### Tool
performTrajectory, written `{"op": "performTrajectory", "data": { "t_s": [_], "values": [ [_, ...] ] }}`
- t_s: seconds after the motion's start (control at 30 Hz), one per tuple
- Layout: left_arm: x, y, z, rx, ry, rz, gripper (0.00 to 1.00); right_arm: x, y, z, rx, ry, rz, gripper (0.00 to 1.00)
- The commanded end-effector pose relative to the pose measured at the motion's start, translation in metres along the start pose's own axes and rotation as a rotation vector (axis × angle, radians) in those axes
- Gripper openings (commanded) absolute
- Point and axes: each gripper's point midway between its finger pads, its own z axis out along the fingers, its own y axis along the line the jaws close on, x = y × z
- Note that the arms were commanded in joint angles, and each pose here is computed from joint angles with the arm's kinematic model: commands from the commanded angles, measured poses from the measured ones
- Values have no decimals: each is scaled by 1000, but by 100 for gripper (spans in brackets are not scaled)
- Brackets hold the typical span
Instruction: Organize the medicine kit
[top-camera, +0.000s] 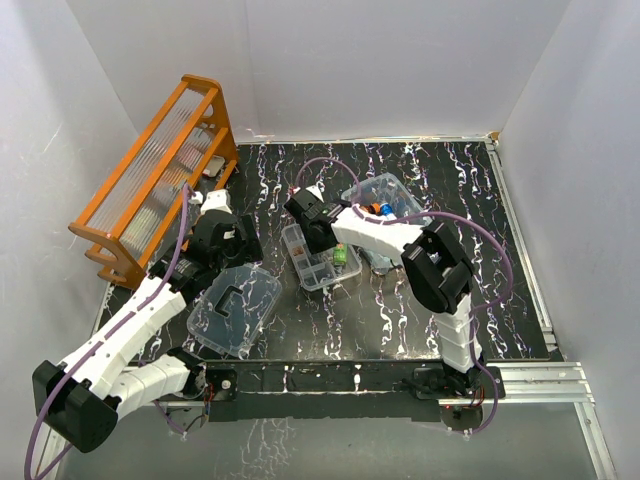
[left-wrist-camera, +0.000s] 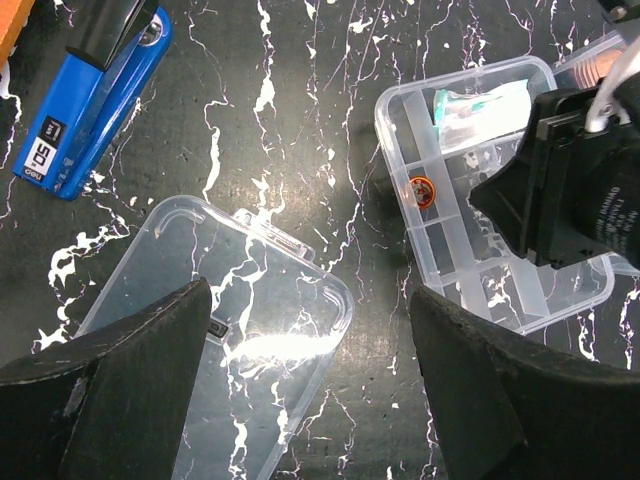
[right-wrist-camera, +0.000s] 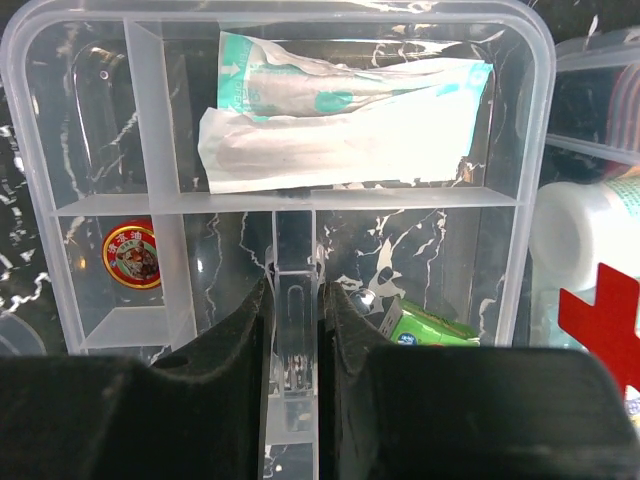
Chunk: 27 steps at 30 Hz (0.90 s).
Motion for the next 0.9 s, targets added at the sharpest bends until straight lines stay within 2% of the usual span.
{"op": "performTrajectory", "data": {
  "t_s": [0.0,0.23,0.5,0.73,0.87],
  "values": [
    [-8,7,-7,-25,-37,-21,79,-50,4,-58,-71,-142,11,0],
    [-18,23,-16,-105,-94,-65,79,-76,2,-100,-103,-195,-23,0],
    [-18,25,-20,-98,-111,-75,80,-103,-21,-136,-104,-227,-62,0],
    [-11,22,-16,-75,-86,-64,80,-113,-79,-142,-74,-227,-54,0],
    [-6,19,-13,-62,-68,-61,80,-112,-130,-137,-49,-210,-21,0]
  ]
}}
